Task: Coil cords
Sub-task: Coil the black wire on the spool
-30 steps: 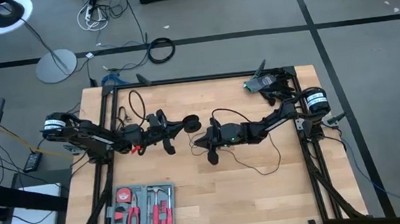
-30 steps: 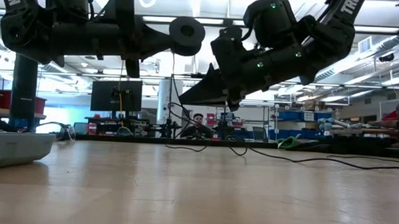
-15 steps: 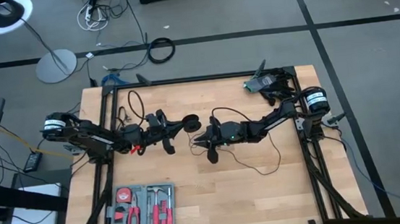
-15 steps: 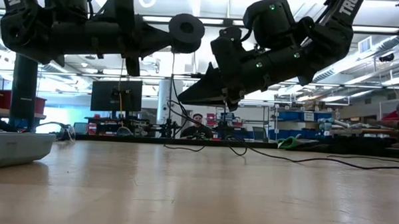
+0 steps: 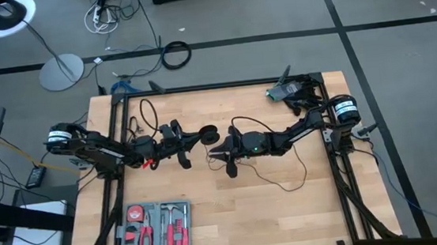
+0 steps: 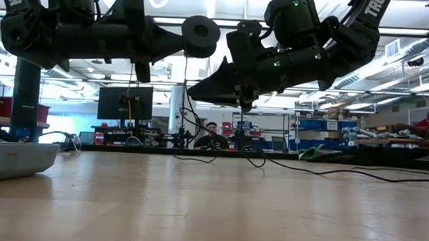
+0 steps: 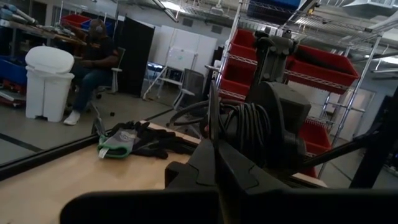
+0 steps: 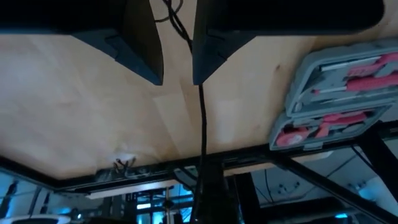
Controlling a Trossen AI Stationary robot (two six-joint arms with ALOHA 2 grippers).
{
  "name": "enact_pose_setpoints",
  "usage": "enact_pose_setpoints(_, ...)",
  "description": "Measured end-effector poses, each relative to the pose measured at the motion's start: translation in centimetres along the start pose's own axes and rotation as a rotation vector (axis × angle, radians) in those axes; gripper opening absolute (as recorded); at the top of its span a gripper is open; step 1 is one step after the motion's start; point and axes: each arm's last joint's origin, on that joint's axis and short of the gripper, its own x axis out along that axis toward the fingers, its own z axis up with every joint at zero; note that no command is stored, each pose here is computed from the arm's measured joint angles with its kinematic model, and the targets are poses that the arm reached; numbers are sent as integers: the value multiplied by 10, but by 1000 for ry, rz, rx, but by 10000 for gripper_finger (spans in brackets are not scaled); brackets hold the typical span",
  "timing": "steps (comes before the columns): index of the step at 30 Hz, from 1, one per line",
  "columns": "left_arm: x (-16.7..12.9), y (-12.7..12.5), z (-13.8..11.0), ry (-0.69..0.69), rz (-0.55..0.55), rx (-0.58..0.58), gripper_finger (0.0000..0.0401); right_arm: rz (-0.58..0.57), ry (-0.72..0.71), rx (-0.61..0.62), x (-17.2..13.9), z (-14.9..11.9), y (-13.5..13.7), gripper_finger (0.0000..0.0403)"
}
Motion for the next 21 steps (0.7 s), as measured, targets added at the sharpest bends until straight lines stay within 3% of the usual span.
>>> enact_pose_setpoints(10,0,0,1,-11,-2,-1,0,111,26,23,0,-1,4,86)
enact_pose_setpoints(21,0,0,1,-10,-2,-1,0,8,58,11,0,-6,0,62)
